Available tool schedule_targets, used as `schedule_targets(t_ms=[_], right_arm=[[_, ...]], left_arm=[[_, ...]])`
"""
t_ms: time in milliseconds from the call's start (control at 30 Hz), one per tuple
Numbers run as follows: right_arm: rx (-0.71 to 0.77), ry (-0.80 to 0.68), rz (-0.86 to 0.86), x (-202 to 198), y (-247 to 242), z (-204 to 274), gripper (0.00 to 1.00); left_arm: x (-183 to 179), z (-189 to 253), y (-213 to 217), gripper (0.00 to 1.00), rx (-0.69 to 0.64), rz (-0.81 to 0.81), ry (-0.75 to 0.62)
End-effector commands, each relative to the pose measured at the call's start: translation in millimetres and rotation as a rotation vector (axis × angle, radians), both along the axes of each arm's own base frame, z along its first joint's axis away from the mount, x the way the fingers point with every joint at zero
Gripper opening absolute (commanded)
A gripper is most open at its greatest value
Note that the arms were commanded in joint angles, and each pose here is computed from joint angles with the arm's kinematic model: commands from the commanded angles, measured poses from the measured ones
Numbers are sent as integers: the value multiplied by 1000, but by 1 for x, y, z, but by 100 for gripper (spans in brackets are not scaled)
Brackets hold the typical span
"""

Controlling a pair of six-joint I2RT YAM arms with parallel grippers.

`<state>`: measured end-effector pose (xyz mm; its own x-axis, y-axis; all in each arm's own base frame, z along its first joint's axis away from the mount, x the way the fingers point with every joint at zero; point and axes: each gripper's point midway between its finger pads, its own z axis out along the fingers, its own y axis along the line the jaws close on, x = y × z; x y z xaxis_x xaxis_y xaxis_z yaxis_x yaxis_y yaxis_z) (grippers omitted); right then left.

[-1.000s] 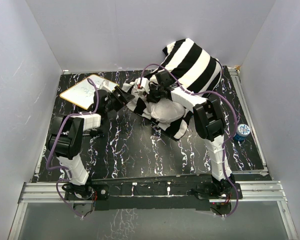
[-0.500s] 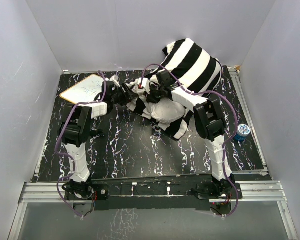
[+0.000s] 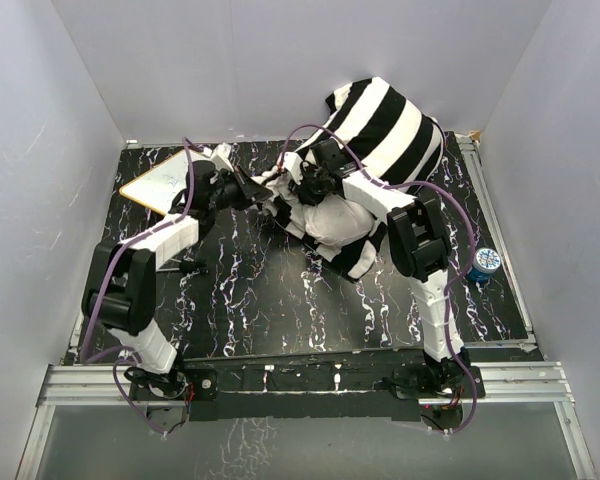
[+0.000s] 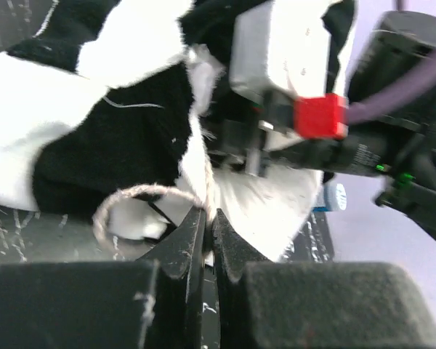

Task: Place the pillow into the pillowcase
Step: Stuff the pillow into the pillowcase.

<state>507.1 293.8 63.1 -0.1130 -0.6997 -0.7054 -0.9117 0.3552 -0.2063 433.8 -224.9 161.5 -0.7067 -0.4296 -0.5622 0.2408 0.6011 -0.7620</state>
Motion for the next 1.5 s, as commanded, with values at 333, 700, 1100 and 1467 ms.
schedule_targets(t_ms=[333,700,1100,1467], right_arm=[[63,334,48,-52,-63,-21,37],[165,160,233,-87,-67,109,77],[-87,-80,406,-167,-123,149,91],[-239,-322,101,-121,-173,73,96]], left_arm=[[-43,64,-60,2,-297,-260,-62],[-63,51,0,71,-104,-155,-104],[-127,25,-25,64,-174,-139,-55],[-136,12,-45,70,-137,-165,-173]])
